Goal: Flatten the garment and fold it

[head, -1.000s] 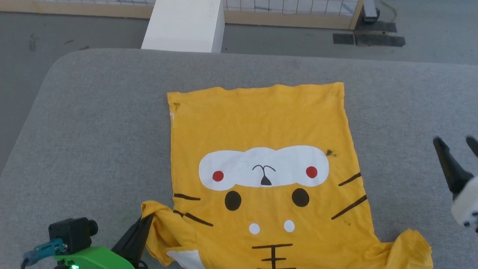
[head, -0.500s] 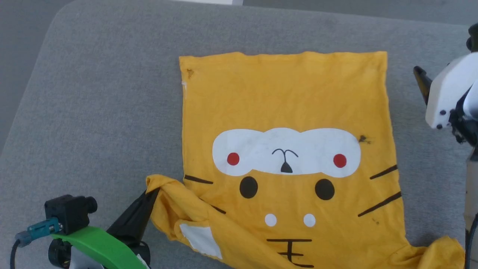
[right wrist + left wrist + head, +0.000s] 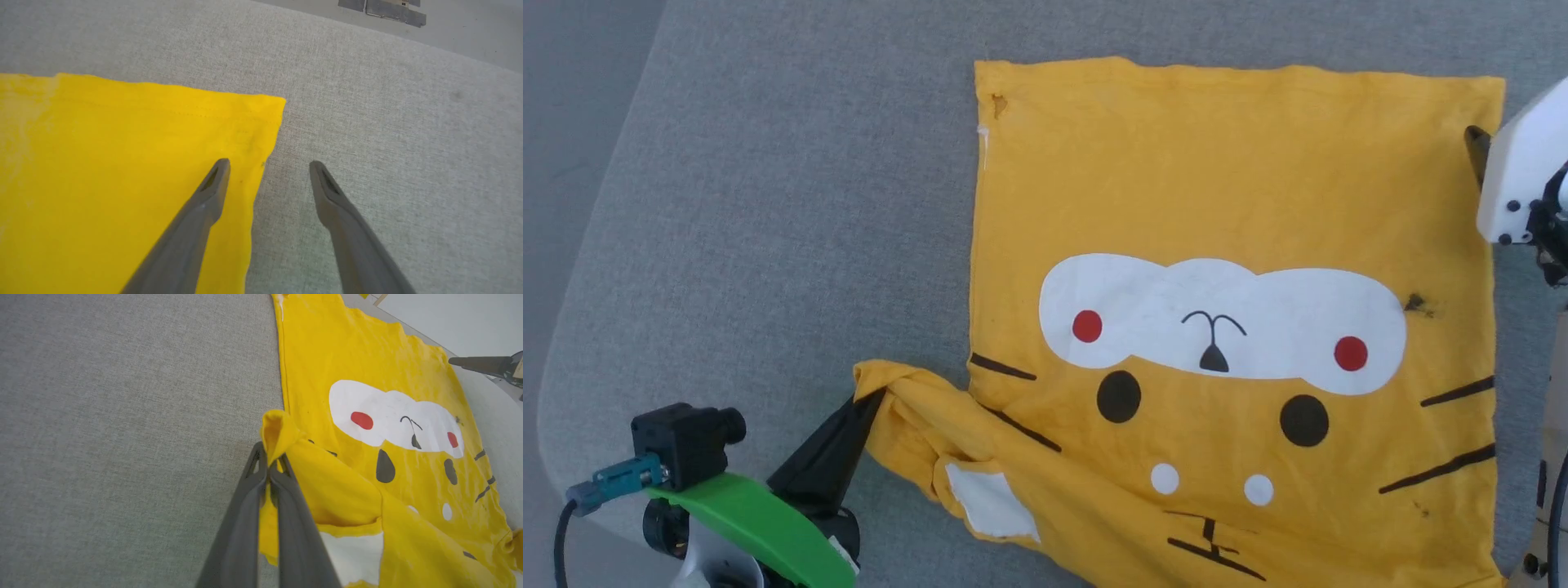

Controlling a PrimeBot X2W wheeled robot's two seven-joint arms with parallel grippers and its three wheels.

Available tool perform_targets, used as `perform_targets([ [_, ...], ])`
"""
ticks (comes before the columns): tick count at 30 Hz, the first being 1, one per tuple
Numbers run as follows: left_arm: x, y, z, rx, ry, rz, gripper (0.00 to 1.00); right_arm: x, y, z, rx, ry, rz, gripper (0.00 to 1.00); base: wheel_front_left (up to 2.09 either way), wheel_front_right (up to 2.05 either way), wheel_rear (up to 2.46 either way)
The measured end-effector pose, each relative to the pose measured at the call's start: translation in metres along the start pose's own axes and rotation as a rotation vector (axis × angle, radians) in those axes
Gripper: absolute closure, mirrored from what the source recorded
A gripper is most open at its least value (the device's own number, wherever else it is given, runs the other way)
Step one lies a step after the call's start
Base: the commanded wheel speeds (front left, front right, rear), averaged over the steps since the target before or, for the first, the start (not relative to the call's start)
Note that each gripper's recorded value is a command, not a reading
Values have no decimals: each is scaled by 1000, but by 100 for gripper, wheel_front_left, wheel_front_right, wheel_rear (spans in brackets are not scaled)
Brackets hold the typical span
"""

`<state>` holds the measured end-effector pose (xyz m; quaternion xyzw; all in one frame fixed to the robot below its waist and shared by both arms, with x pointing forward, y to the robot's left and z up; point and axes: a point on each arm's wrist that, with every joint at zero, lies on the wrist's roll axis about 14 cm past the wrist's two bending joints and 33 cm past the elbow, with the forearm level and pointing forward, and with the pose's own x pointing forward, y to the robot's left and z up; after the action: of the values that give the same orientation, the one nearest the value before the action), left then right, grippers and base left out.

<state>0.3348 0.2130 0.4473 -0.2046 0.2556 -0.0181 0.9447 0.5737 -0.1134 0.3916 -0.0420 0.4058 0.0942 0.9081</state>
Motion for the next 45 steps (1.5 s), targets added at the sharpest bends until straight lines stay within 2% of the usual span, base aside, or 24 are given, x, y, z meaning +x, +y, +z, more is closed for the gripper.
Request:
perform_targets([
  [7,2,11,-6,-8,20,34,100,20,4,-8,15,24,-1,0,0,0,0],
  [8,3,12,-6,-8,22,34,100,22,4,-7,14,21,-4,23,0,0,0],
  [9,4,12,-6,-9,21,34,100,24,4,-6,14,19,-4,58,0,0,0],
  [10,4,12,-7,-13,23,35,100,25,5,-5,12,16,-3,100,0,0,0],
  [18,9,10,-5,-15,12,18,100,26,3,1,10,-13,-12,100,0,0,0],
  [23,7,6,5,-11,-31,6,100,11,4,15,41,-91,13,100,0,0,0],
  [24,5,5,11,-11,-60,8,100,-3,1,20,72,-143,28,100,0,0,0],
  [29,-1,2,23,-6,-106,13,100,-41,-26,19,111,-228,-5,100,0,0,0],
  [35,-13,1,30,19,-144,34,100,-99,-58,0,152,-290,-53,100,0,0,0],
  [41,-21,-7,33,22,-163,23,100,-162,-91,-36,223,-322,-129,100,0,0,0],
  [45,-22,-17,34,35,-168,-5,100,-198,-105,-74,289,-310,-177,100,0,0,0],
])
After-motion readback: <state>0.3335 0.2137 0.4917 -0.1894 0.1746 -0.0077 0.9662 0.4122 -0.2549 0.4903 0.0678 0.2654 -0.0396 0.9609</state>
